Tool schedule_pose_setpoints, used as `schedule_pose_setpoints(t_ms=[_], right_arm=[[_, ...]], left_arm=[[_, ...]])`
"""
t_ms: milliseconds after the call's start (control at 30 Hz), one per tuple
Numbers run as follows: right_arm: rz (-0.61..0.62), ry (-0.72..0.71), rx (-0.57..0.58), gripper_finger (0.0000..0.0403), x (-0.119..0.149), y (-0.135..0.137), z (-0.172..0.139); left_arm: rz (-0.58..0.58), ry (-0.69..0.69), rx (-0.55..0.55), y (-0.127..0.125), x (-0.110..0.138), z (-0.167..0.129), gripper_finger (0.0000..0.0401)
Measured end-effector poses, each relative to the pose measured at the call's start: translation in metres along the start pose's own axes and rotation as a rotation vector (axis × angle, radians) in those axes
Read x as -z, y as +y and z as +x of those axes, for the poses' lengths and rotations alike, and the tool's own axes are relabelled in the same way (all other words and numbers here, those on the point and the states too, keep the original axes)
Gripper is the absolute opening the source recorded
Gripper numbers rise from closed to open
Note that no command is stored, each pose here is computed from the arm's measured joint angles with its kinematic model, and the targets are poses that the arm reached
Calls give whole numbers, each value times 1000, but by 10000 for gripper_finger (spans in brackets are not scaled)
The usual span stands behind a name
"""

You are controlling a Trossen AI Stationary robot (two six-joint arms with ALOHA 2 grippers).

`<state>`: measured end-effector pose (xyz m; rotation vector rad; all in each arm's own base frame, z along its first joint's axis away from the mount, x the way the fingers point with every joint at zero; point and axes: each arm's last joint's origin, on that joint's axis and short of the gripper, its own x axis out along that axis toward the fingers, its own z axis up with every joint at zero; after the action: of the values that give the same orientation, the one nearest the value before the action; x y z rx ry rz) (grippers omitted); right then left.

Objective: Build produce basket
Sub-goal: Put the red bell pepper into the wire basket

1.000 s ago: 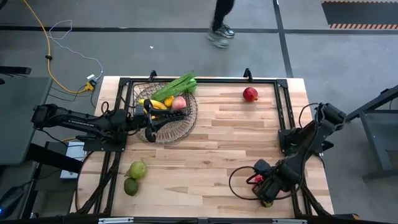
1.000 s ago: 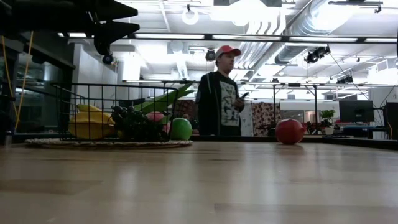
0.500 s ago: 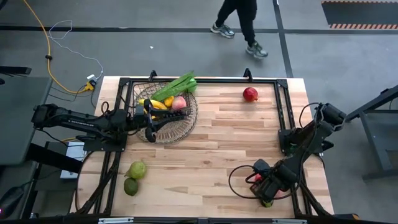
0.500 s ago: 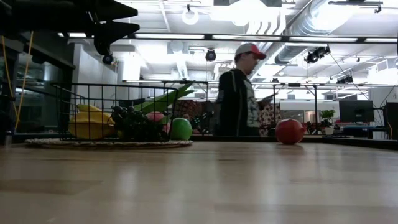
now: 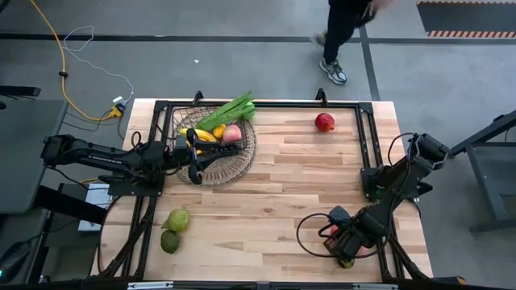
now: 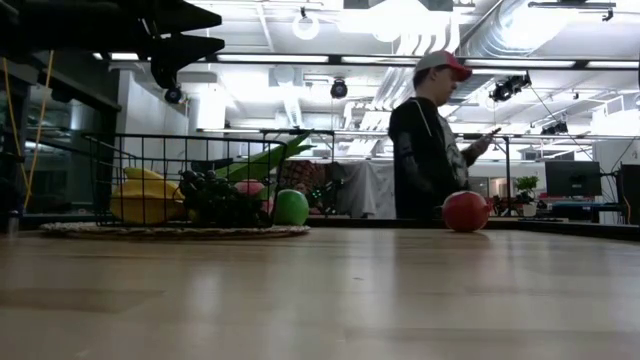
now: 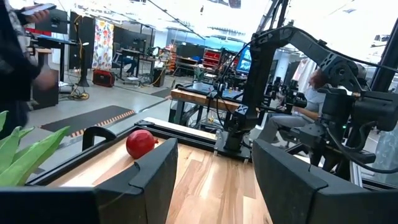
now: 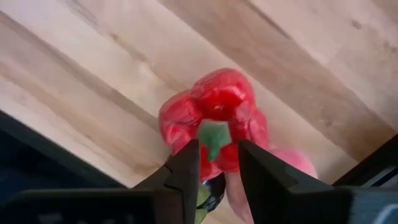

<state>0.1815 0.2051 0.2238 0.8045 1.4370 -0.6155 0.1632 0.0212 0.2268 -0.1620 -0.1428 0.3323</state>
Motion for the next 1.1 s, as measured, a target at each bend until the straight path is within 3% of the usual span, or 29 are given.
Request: schedule_pose_setpoints(t_ms=[767,1100], right_arm=[[22,-4,-22,99,0,2,0],[17,26,25,98,2,5,11]], left_arm=[[-11,2,12,0,0,0,196],[-11,2,11,0,0,0,196]])
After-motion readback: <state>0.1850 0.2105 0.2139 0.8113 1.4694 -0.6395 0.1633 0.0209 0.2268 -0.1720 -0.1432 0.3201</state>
